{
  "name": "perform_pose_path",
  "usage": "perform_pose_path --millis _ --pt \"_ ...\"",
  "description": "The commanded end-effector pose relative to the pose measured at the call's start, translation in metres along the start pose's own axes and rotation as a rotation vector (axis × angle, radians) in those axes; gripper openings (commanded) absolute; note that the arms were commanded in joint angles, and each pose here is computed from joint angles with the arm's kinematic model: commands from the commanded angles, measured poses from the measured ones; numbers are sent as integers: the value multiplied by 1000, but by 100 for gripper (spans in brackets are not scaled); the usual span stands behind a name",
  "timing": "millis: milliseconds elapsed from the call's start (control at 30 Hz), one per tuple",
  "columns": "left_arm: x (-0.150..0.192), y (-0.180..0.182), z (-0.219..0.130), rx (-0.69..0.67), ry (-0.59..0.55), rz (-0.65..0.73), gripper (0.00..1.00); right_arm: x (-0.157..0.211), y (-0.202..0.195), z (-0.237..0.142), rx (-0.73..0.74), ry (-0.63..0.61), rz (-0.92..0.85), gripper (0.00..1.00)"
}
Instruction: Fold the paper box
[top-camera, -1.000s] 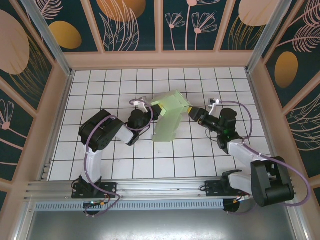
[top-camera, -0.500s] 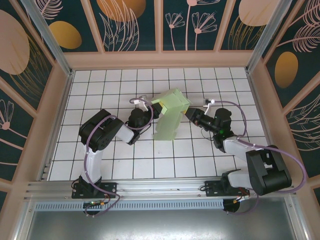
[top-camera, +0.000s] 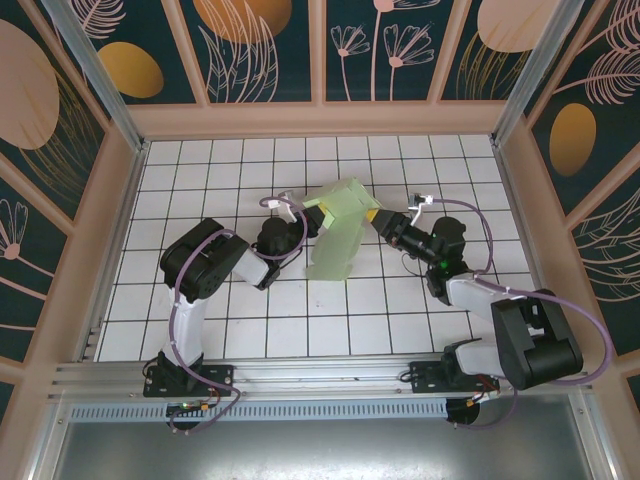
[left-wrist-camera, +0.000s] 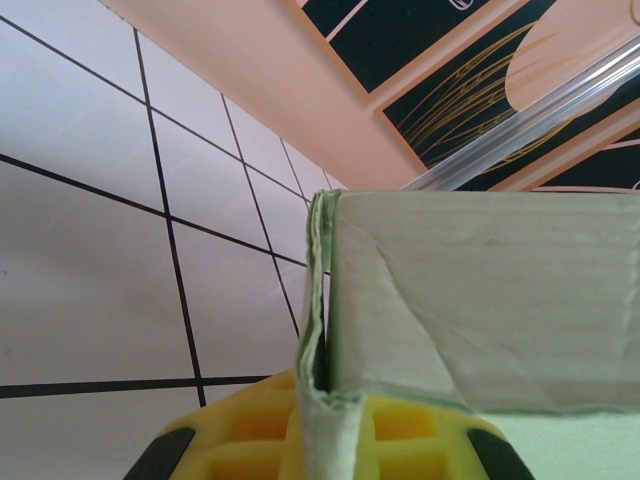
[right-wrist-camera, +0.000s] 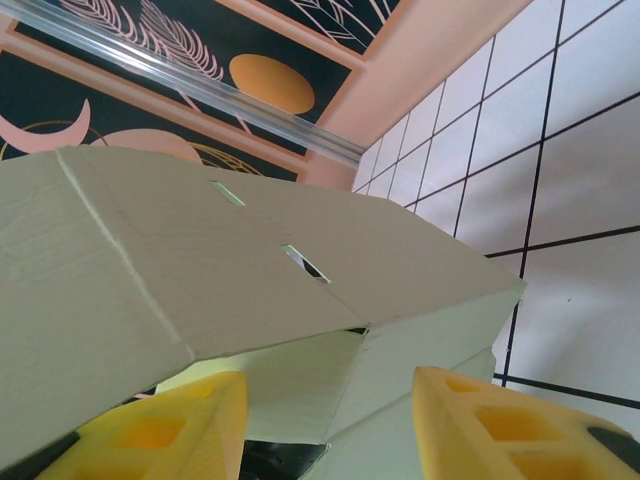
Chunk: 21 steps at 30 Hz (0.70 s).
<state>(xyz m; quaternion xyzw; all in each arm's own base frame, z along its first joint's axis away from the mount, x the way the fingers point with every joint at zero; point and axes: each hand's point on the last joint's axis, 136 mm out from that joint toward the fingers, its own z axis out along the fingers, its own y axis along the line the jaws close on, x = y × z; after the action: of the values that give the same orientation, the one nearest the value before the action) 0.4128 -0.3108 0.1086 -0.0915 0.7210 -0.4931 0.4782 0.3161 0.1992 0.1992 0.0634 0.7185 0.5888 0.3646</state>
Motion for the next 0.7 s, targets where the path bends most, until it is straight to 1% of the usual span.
perform_pose_path --millis 0,100,167,233,333,667 --pt "-6 -9 3 42 -25 41 0 -3 2 5 -17 -5 13 42" --pt "-7 -7 1 31 -34 53 0 -3 -6 7 9 -5 43 34" --pt "-10 -6 -1 22 -51 61 0 -2 -10 8 24 -2 57 31" --pt "-11 -5 -1 14 -54 80 0 1 -16 8 41 10 75 30" --pt "-12 -4 -1 4 -55 107 0 4 -17 9 39 25 86 31" --pt "-8 0 2 -13 -45 126 0 10 -13 12 -2 67 103 42"
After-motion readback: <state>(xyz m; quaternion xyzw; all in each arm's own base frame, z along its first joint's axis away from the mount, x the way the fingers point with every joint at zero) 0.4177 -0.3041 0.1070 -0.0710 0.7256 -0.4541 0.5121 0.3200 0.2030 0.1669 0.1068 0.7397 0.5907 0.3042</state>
